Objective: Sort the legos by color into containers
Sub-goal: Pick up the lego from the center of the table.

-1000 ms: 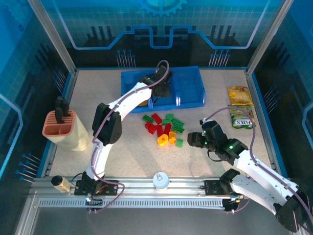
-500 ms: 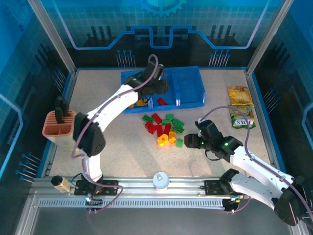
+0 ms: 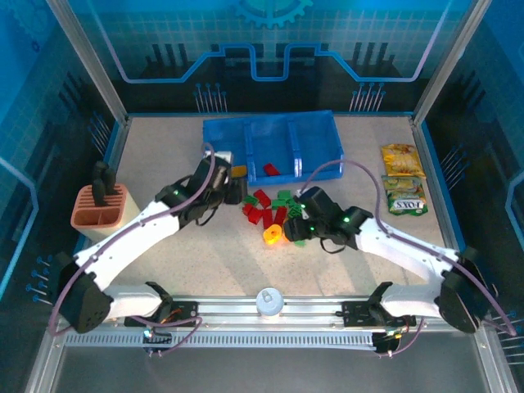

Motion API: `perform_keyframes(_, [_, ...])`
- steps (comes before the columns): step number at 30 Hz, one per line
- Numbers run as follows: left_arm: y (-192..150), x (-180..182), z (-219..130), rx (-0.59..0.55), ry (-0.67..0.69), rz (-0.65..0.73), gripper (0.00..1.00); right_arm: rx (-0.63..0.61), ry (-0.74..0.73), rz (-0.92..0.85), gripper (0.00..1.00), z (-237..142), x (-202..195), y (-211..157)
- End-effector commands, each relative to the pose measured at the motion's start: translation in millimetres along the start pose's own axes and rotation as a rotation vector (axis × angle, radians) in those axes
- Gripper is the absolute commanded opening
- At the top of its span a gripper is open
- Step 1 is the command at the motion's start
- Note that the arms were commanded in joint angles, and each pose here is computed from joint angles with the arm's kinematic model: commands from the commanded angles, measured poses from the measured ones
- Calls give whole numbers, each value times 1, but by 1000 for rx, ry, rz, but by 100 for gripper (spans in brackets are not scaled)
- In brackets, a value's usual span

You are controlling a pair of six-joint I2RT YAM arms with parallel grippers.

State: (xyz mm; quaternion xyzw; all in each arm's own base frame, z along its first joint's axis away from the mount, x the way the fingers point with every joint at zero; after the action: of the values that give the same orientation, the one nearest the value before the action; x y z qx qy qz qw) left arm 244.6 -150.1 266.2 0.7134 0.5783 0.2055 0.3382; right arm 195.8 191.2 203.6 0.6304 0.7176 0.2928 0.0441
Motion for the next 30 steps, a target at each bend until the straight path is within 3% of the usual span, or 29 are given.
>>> perform_keyframes(1, [-24, 14, -15, -14, 52, -72, 56, 13, 48, -109, 68, 11, 32, 18])
perform_keyframes(7, [-75, 35, -29, 21, 85, -138, 56, 136, 9, -222, 72, 62, 64, 38])
perform_keyframes(13, [-103, 46, -43, 33, 87, -183, 56, 227, -43, -314, 72, 100, 83, 54])
perform_keyframes(30, [-117, 50, -44, 34, 76, -204, 56, 338, -95, -408, 71, 145, 93, 56])
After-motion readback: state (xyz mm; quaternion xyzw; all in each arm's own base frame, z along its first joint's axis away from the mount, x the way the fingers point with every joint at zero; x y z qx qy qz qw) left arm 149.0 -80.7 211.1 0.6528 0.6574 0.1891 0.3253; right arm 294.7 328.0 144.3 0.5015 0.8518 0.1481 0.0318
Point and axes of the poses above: each hand's point on the last joint's axis, 136 mm out from that joint toward the fingers, its own z axis out along the fingers, its own x axis along the line the jaws close on, y = z × x, the point moved 10 cm from there along -z, back along the fingers, and after that the axes turned 12 degrees about z, right-handed, at the moved point
